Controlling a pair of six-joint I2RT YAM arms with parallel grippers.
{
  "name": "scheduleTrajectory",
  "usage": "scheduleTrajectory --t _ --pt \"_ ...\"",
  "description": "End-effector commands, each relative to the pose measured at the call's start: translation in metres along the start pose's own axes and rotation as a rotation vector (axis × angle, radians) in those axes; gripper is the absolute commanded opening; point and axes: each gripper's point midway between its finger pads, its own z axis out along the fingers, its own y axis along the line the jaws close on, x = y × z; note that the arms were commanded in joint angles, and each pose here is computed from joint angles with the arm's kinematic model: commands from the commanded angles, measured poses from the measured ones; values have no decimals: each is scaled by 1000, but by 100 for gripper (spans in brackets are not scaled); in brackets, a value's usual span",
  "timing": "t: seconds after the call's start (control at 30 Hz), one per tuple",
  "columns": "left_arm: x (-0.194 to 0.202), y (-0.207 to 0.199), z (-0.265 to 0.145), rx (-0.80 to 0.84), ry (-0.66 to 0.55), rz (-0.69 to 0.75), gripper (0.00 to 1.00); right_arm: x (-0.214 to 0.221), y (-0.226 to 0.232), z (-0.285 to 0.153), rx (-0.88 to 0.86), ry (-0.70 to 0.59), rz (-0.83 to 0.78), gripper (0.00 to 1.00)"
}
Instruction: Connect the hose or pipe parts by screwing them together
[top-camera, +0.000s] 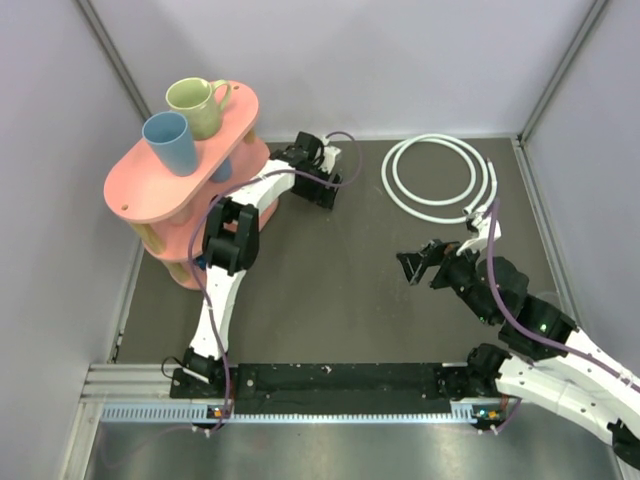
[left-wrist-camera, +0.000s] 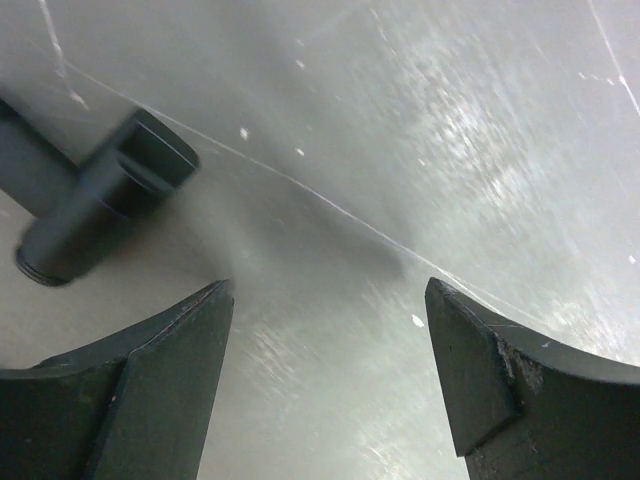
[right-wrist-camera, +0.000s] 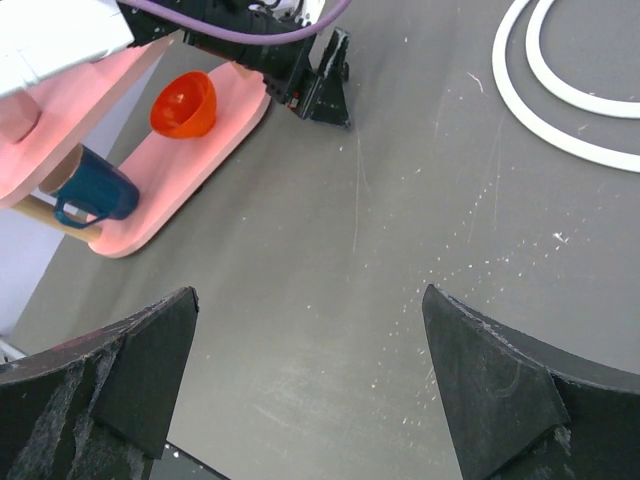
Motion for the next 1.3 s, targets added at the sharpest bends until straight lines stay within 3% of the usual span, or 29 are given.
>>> scheduleTrajectory --t 0.0,0.2,0.27,0.5,0.97,1.27 --pt "-35 -34 -47 69 -126 43 83 -13 4 -6 -17 -36 36 94" --pt "-66 20 -68 -204 -232 -9 86 -11 5 -7 -27 -29 39 94" --pt "-72 37 -65 -219 -240 -67 85 -13 5 -8 -26 -33 40 94" --pt "-83 51 -42 -167 -267 -114 86 -26 4 -13 -19 -68 36 94" --pt "-65 45 -10 -81 -220 -291 85 -54 23 -27 -97 -106 35 94" --pt "-28 21 -5 -28 -129 -290 84 -54 15 -40 -104 -131 54 93"
